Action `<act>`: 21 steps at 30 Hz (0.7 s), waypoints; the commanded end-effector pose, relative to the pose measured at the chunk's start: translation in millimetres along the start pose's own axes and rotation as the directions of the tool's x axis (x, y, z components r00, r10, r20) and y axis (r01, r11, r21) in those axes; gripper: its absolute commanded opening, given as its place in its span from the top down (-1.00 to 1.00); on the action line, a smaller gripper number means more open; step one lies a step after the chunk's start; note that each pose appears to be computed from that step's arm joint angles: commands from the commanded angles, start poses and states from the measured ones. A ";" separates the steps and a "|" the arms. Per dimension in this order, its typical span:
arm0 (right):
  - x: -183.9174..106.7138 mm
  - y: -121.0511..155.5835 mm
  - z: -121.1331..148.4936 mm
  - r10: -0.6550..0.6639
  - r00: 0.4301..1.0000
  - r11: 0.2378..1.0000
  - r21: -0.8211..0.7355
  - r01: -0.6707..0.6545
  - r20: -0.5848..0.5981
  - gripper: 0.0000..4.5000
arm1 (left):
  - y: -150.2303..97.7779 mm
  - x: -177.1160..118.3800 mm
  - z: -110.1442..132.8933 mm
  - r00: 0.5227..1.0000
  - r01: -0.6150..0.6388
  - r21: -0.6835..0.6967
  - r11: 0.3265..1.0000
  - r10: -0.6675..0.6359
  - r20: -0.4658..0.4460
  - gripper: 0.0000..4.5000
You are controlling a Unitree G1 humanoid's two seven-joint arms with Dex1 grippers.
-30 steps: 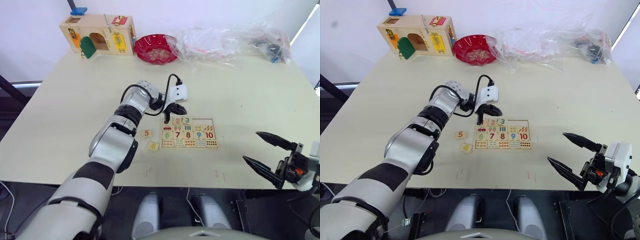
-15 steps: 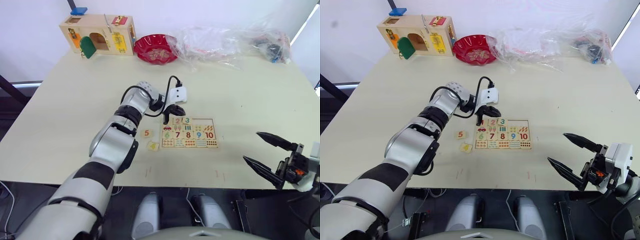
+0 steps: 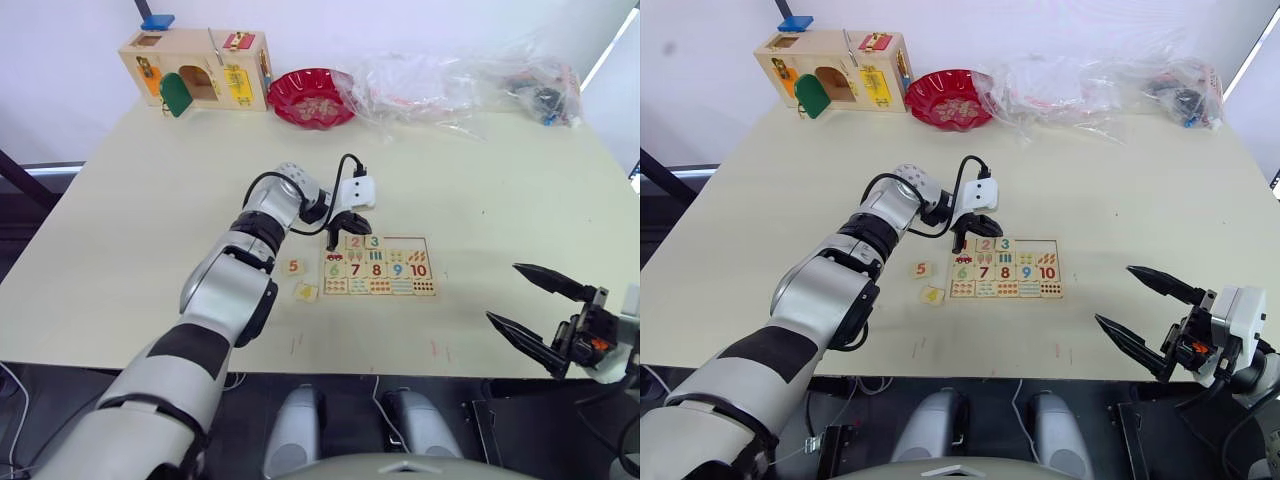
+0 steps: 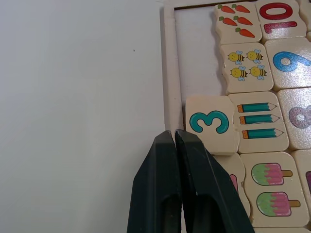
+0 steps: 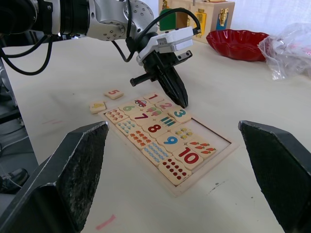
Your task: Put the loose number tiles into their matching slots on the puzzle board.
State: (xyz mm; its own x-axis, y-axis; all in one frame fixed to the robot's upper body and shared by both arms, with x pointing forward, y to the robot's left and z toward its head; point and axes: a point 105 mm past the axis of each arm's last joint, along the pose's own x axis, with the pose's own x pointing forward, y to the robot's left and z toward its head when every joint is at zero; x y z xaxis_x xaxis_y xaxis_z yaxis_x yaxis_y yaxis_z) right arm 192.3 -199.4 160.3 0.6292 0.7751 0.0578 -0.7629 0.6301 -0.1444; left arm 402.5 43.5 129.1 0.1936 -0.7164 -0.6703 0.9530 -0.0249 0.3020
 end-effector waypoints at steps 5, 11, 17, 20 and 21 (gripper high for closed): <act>1.2 2.7 10.6 0.013 1.000 0.999 -0.041 -0.012 0.024 -1.00 | 0.9 -1.9 6.6 1.000 0.005 0.041 0.999 -0.006 0.011 0.95; 1.7 2.3 10.5 0.015 1.000 0.999 -0.041 -0.014 0.026 -1.00 | 0.8 -0.9 6.2 1.000 -0.001 0.044 0.999 0.000 0.011 0.95; 2.2 2.0 10.2 0.018 0.999 0.999 -0.040 -0.017 0.026 -1.00 | 0.2 0.5 6.0 1.000 -0.002 0.039 0.999 0.001 0.014 0.95; 2.2 2.1 10.2 0.019 0.999 0.999 -0.039 -0.018 0.027 -1.00 | 0.1 0.7 5.8 1.000 -0.003 0.037 0.999 0.002 0.015 0.95; 2.2 2.2 10.5 0.020 0.999 0.999 -0.039 -0.019 0.026 -1.00 | 0.0 1.0 6.1 1.000 -0.002 0.036 0.999 0.001 0.017 0.95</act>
State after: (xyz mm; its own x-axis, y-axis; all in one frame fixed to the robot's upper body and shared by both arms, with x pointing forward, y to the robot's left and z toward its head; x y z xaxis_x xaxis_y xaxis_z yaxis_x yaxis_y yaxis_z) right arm 193.0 -199.0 161.6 0.6262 0.7772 0.0620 -0.7641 0.6276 -0.1493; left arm 401.0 44.5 124.4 0.1865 -0.7159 -0.6728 0.9560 -0.0255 0.2921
